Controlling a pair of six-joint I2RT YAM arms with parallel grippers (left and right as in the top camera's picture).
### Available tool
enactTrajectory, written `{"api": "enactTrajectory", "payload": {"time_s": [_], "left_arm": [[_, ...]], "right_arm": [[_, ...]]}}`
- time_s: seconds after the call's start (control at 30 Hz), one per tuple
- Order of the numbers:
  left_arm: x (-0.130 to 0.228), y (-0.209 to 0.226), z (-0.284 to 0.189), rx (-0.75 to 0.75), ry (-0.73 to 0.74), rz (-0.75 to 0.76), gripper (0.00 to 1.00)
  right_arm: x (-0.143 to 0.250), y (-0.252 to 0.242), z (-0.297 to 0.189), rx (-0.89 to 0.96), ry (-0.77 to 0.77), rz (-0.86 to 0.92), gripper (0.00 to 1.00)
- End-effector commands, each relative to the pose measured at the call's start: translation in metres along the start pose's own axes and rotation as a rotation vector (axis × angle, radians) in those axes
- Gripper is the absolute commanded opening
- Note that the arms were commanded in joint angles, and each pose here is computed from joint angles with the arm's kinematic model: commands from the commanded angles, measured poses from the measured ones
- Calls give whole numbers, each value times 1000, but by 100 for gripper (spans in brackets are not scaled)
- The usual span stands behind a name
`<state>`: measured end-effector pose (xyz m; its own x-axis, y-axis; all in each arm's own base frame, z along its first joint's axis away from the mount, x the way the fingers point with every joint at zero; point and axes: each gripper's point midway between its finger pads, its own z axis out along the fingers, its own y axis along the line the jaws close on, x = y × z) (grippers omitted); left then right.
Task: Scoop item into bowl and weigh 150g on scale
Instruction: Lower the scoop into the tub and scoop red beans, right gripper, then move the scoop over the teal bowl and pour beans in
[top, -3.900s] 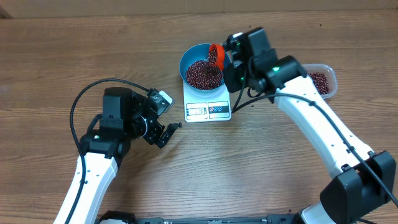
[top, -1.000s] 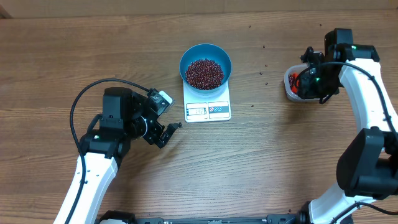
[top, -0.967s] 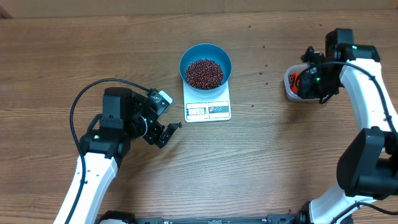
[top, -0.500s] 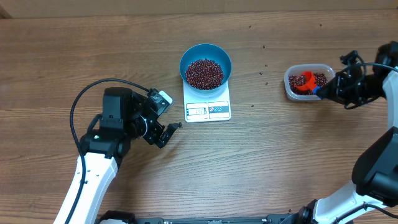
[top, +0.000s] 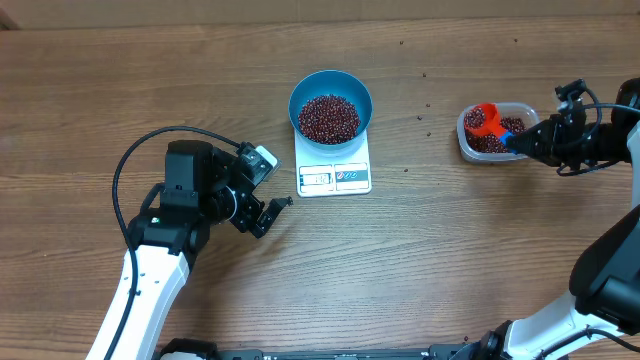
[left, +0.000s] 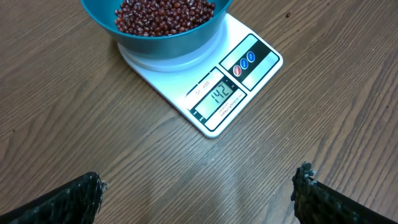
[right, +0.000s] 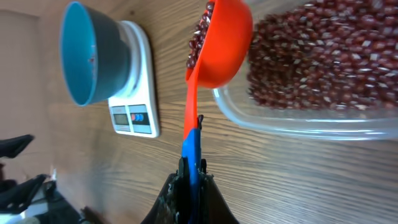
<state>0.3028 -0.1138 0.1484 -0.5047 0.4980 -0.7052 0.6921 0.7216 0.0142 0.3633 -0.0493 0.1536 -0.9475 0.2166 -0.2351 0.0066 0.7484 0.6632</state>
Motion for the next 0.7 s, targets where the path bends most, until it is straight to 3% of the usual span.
{"api": "enactTrajectory", "payload": {"time_s": [0.0, 0.27, 0.67], "left_arm": [[-1, 1, 0, -4, -2, -8, 100], [-1, 1, 0, -4, -2, -8, 100], [-1, 1, 0, -4, -2, -8, 100]], "right_arm": [[-10, 20, -6, -99, -50, -57, 4], [-13, 61, -7, -303, -93, -133, 4], [11, 153, 69, -388, 106, -314, 4]]}}
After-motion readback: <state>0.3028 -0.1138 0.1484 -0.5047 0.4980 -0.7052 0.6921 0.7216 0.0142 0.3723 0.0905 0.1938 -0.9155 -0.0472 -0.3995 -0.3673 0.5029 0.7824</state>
